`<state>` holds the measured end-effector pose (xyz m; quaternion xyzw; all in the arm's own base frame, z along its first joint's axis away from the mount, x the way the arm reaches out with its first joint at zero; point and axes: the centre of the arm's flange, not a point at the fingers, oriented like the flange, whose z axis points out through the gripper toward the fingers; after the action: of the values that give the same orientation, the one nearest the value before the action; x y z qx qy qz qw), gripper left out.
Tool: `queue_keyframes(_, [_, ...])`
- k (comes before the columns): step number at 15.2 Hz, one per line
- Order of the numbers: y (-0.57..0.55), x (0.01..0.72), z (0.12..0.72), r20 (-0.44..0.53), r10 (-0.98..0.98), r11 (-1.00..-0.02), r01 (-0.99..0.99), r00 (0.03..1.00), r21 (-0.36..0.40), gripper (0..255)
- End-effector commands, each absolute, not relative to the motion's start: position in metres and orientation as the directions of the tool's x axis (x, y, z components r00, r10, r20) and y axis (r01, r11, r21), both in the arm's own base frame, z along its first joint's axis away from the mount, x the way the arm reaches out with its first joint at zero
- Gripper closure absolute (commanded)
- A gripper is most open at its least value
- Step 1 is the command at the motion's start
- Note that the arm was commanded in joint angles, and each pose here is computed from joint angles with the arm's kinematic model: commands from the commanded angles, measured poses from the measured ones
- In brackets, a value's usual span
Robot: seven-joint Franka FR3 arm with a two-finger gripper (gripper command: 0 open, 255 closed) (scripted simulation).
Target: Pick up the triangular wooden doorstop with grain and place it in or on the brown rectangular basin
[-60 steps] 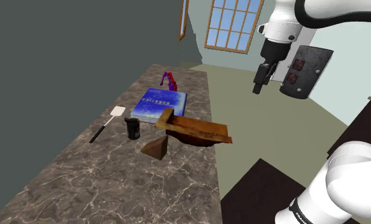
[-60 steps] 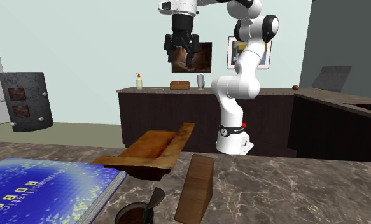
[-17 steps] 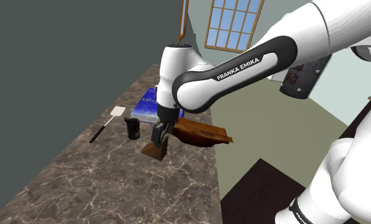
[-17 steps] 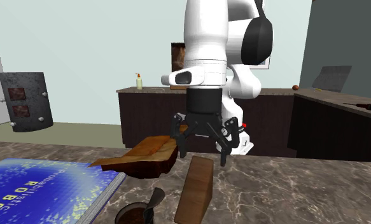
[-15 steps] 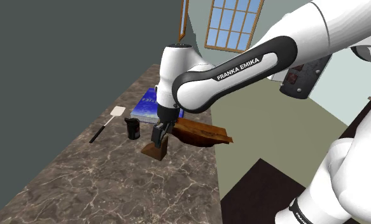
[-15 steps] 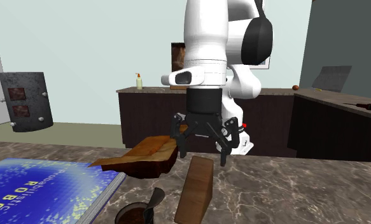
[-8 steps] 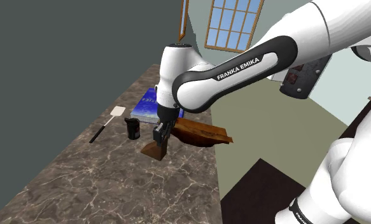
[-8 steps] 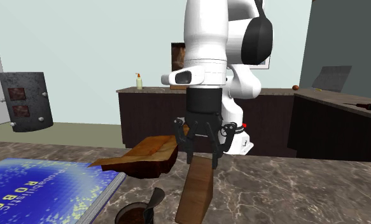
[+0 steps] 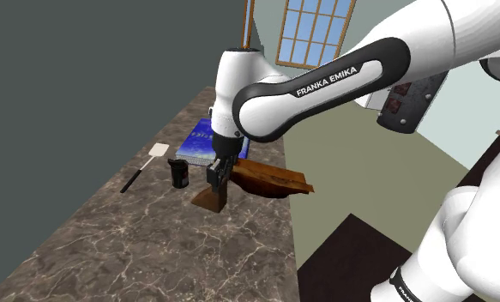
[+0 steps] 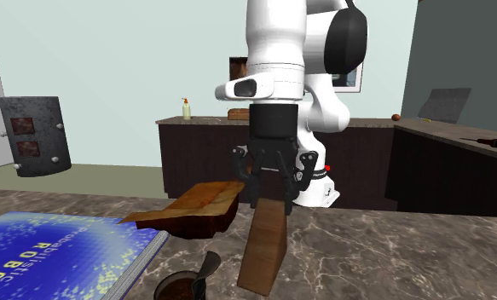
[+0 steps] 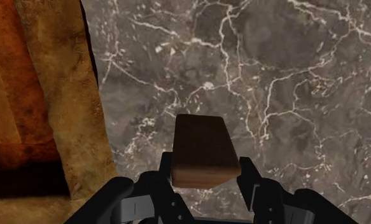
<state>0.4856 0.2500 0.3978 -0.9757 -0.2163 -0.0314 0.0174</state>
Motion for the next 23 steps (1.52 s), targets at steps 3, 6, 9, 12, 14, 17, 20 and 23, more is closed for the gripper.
queue_keyframes(3, [0.250,0.485,0.419,0.069,0.421,-0.906,0.423,0.904,-0.020,255])
queue_keyframes(6, [0.250,0.485,0.435,0.069,0.421,-0.906,0.423,0.904,-0.020,255])
queue_keyframes(9, [0.250,0.485,0.450,0.069,0.421,-0.906,0.423,0.904,-0.020,255])
queue_keyframes(12, [0.250,0.485,0.466,0.069,0.421,-0.906,0.423,0.904,-0.020,255])
queue_keyframes(14, [0.250,0.485,0.477,0.069,0.421,-0.906,0.423,0.904,-0.020,255])
queue_keyframes(17, [0.250,0.485,0.493,0.069,0.421,-0.906,0.423,0.904,-0.020,255])
queue_keyframes(20, [0.250,0.485,0.508,0.069,0.421,-0.906,0.423,0.904,-0.020,255])
queue_keyframes(23, [0.250,0.485,0.524,0.069,0.421,-0.906,0.423,0.904,-0.020,255])
